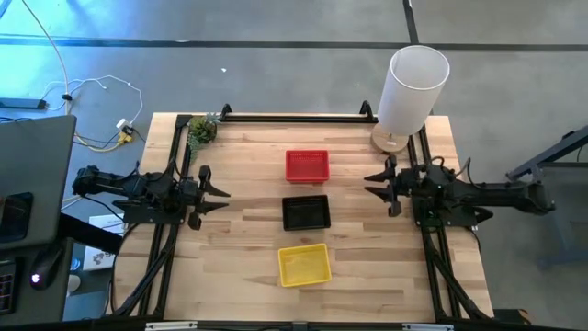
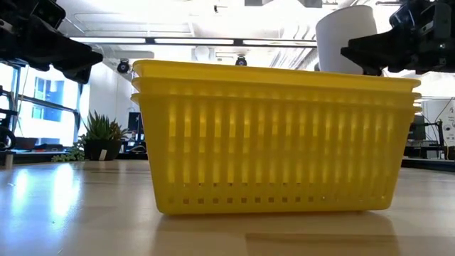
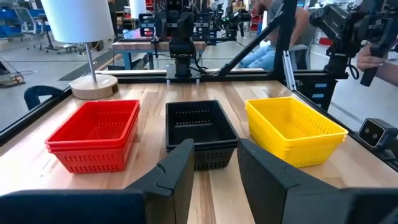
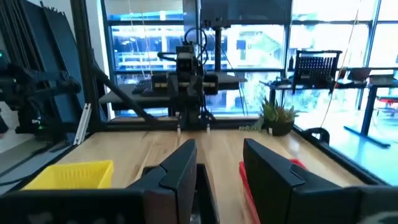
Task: Stack baskets by color
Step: Return to Home Position
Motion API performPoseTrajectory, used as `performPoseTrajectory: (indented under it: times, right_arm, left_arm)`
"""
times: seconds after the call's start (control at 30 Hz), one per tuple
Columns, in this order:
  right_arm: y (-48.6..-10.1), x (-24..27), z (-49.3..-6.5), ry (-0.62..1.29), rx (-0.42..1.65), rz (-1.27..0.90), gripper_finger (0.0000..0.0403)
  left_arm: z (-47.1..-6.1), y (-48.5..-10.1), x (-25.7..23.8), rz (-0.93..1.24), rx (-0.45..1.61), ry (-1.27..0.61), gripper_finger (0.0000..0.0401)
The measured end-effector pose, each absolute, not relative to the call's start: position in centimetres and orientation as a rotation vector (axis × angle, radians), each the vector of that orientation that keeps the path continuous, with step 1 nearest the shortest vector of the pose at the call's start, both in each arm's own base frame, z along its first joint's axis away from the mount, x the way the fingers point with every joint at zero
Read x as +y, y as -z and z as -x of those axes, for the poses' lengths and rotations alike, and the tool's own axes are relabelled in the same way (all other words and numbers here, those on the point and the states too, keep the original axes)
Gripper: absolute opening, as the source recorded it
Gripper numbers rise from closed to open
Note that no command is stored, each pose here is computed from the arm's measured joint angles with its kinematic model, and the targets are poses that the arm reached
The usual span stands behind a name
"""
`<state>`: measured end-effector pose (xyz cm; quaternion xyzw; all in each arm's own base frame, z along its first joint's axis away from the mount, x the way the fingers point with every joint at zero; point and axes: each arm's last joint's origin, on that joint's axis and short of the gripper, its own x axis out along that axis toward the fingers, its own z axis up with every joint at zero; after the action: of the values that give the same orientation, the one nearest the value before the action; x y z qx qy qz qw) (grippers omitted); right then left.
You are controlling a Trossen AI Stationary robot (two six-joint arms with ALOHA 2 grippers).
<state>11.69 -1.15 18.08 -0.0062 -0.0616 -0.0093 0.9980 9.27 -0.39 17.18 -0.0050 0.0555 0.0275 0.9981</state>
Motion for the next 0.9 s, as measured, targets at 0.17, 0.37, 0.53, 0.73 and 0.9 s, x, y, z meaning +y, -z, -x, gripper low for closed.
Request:
performPoseTrajectory:
  times: [0.17, 0.37, 0.53, 0.73, 0.9]
  right_arm:
    - [-17.8, -1.1, -11.2, 0.03, -0.092, -0.016, 0.0122]
    - [-17.4, -1.5, -10.7, 0.18, -0.061, -0.024, 0.0122]
    - [-17.0, -1.5, -10.3, 0.178, -0.027, -0.044, 0.0122]
    - [-16.0, -1.4, -10.3, 0.181, 0.063, -0.108, 0.0122]
    - [-16.1, -1.5, -10.2, 0.206, 0.059, -0.099, 0.0122]
  left_arm:
    - [-9.3, -17.2, -0.4, 0.01, 0.111, -0.055, 0.0113]
    - [-9.3, -17.2, -0.4, 0.01, 0.111, -0.057, 0.0113]
    - [-9.3, -17.2, -0.4, 0.01, 0.111, -0.058, 0.0113]
    - [-9.3, -17.2, -0.4, 0.01, 0.11, -0.058, 0.0113]
    - [-9.3, -17.2, -0.4, 0.01, 0.11, -0.058, 0.0113]
